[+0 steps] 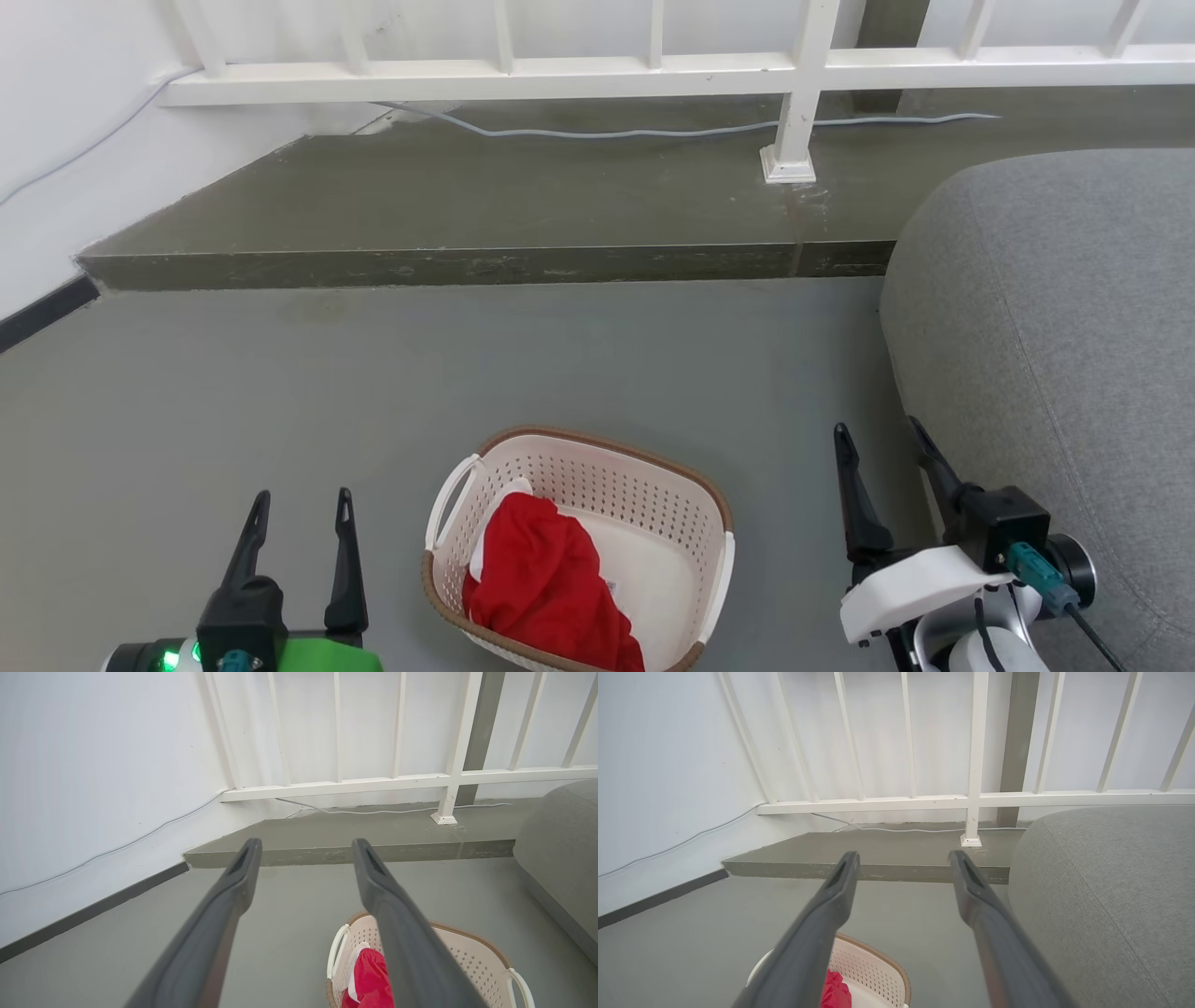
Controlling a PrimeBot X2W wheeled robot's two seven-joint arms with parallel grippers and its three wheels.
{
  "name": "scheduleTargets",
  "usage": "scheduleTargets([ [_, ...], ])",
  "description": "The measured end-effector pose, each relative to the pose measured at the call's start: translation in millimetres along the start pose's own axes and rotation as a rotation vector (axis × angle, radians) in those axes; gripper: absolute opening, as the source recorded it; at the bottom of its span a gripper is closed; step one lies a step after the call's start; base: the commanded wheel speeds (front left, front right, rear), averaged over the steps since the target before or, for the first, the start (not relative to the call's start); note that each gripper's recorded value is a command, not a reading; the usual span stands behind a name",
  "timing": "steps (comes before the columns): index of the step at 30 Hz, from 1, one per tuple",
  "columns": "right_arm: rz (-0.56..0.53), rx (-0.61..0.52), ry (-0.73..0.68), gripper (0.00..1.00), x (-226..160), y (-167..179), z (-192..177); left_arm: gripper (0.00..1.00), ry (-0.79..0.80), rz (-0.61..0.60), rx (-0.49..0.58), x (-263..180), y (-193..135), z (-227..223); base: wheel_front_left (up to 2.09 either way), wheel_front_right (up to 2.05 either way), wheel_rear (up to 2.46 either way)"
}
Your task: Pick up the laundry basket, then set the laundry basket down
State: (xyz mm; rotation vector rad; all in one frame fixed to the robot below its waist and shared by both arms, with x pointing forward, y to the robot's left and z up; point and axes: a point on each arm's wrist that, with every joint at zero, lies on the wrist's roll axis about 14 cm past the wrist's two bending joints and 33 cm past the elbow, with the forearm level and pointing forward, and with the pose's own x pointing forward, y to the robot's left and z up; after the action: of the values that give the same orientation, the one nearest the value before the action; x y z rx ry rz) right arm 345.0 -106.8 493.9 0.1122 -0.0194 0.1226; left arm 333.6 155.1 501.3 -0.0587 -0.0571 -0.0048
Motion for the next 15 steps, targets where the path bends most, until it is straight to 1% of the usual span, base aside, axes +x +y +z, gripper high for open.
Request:
scheduleTargets([
  [2,0.007,-0.011,-0.008,1.0,-0.2,2.1,1.1,1.0,0.002,-0.003,0.018,-1.2,-0.8,-0.9,0.0,0.0,0.0],
  [15,0.003,-0.013,-0.011,1.0,-0.6,1.9,2.1,1.0,0.011,-0.005,0.016,-4.3,-1.5,-3.9,0.0,0.0,0.0],
])
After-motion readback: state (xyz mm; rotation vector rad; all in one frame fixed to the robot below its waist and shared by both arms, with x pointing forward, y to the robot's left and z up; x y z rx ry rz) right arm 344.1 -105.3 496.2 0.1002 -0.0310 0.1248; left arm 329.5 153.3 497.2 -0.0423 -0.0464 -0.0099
